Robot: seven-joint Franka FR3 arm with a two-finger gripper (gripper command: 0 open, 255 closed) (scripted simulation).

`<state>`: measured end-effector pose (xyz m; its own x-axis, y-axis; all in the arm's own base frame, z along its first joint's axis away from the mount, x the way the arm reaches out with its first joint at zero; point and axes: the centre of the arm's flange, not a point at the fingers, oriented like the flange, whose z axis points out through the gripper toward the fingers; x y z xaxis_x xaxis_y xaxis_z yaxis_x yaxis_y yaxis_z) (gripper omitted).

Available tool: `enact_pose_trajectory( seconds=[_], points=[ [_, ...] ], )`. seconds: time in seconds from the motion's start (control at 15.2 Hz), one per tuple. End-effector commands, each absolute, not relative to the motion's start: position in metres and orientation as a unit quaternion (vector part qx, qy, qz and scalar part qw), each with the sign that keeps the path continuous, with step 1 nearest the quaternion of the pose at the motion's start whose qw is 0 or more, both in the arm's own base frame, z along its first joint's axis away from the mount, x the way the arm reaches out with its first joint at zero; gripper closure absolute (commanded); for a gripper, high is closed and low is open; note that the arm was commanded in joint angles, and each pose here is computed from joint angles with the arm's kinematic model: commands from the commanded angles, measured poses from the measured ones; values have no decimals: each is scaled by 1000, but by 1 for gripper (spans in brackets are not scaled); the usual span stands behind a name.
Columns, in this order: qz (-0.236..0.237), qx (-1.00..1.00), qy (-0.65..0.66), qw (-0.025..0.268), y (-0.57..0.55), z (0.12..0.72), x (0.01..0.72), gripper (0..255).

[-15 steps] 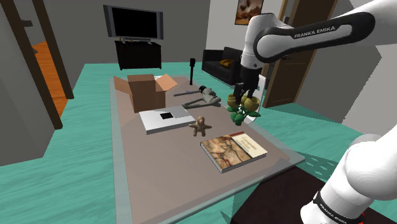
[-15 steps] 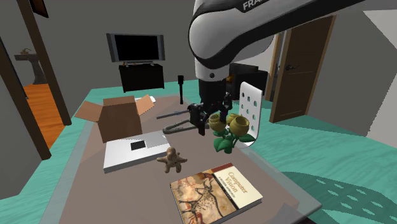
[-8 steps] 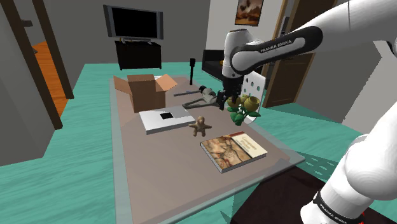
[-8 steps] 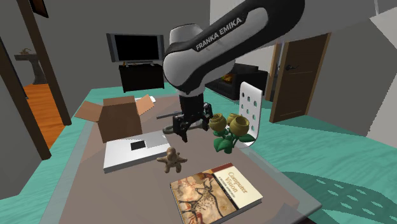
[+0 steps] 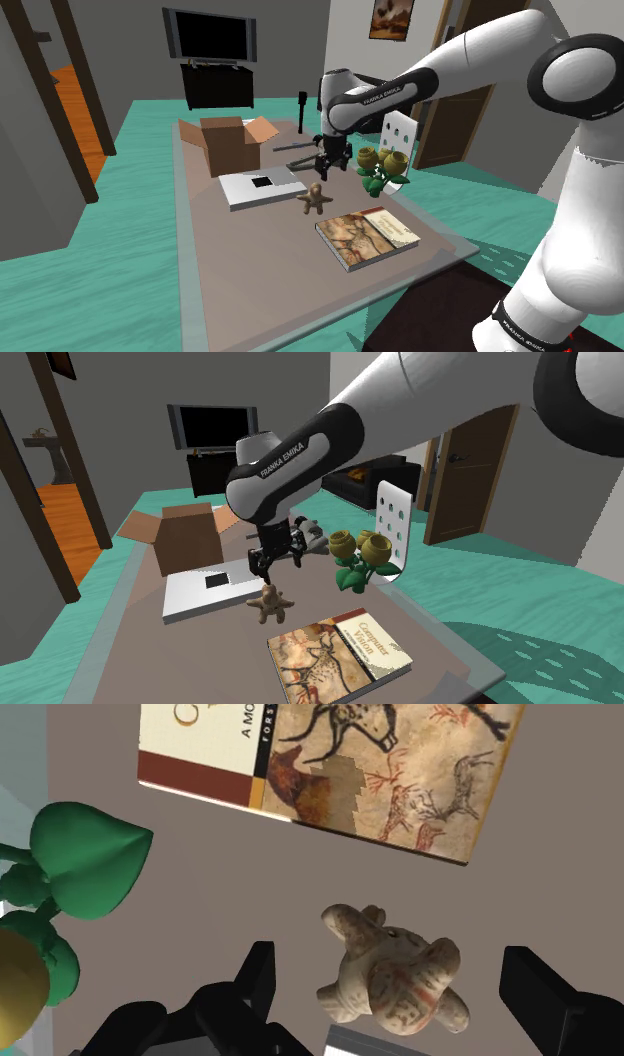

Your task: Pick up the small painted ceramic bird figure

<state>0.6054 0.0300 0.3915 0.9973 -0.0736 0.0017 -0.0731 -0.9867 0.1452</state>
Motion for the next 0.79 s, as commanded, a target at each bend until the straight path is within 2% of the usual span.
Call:
enact_pose_trajectory(
  seconds=[0.0, 0.33, 0.73],
  points=[
    [-4, 996, -40, 76, 34, 374, 629, 0],
    [-9, 995, -46, 85, 41, 334, 681, 0],
    [-9, 995, -46, 85, 41, 302, 681, 0]
  ],
)
